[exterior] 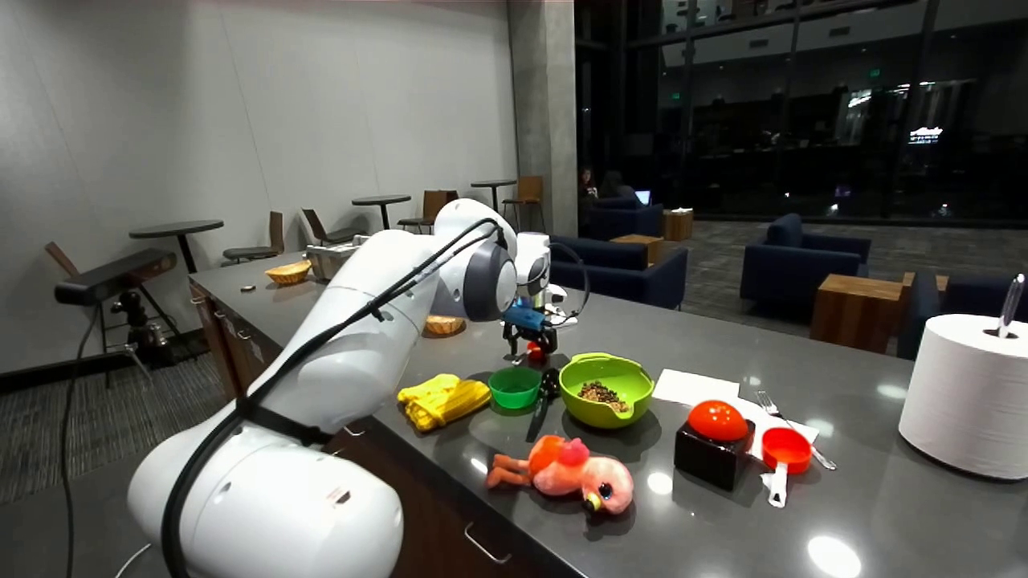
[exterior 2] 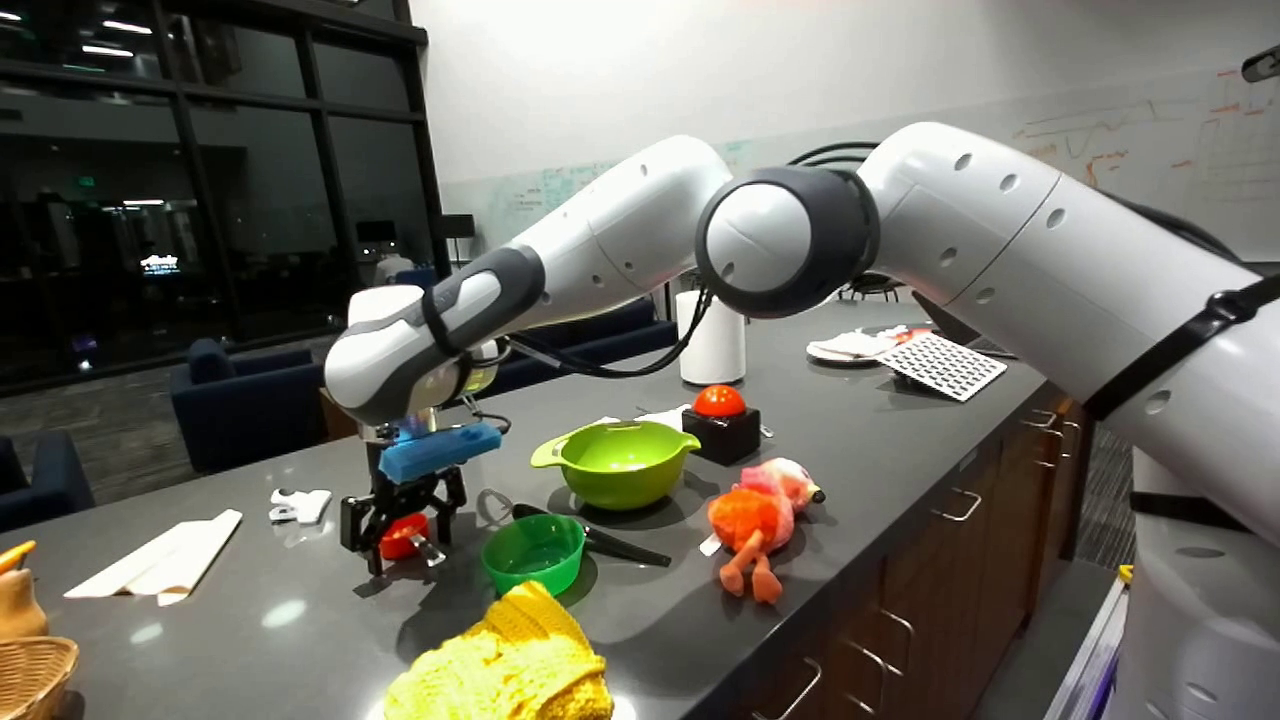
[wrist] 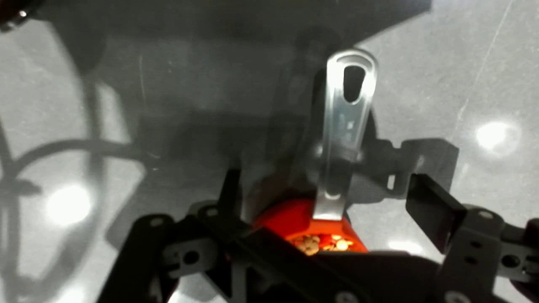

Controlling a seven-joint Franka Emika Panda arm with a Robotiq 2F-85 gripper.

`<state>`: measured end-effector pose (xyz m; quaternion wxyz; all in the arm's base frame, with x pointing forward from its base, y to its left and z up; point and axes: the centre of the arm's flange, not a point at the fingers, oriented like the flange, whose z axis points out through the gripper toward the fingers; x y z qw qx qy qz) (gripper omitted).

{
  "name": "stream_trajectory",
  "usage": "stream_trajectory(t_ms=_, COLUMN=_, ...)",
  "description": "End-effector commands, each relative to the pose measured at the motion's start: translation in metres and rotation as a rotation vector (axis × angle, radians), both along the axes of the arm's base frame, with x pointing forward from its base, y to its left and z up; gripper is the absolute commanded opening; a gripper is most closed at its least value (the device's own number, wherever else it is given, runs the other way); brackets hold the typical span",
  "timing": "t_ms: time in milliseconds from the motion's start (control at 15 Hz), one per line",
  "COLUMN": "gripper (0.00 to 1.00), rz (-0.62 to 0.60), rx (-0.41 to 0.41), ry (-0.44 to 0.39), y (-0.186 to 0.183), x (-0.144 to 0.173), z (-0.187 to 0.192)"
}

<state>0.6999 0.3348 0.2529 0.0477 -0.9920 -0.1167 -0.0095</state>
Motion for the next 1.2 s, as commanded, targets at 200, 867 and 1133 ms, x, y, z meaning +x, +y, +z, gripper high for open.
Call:
stream_trajectory(t_ms=200, gripper=1.00, rz=0.000, rx=0.000, ry=-0.001, y=0.0000, x=-0.0003, z=-0.0004)
stream_trajectory(t_ms=867, gripper=1.00, rz=0.000, rx=0.001, ry=-0.002, y=0.0001, x=-0.0002, z=-0.0003)
stream_trajectory(t_ms=1133, gripper=1.00, rz=-0.025, rx=-0.030, ry=-0.024, y=0.0011, x=-0.0034, z=0.0001)
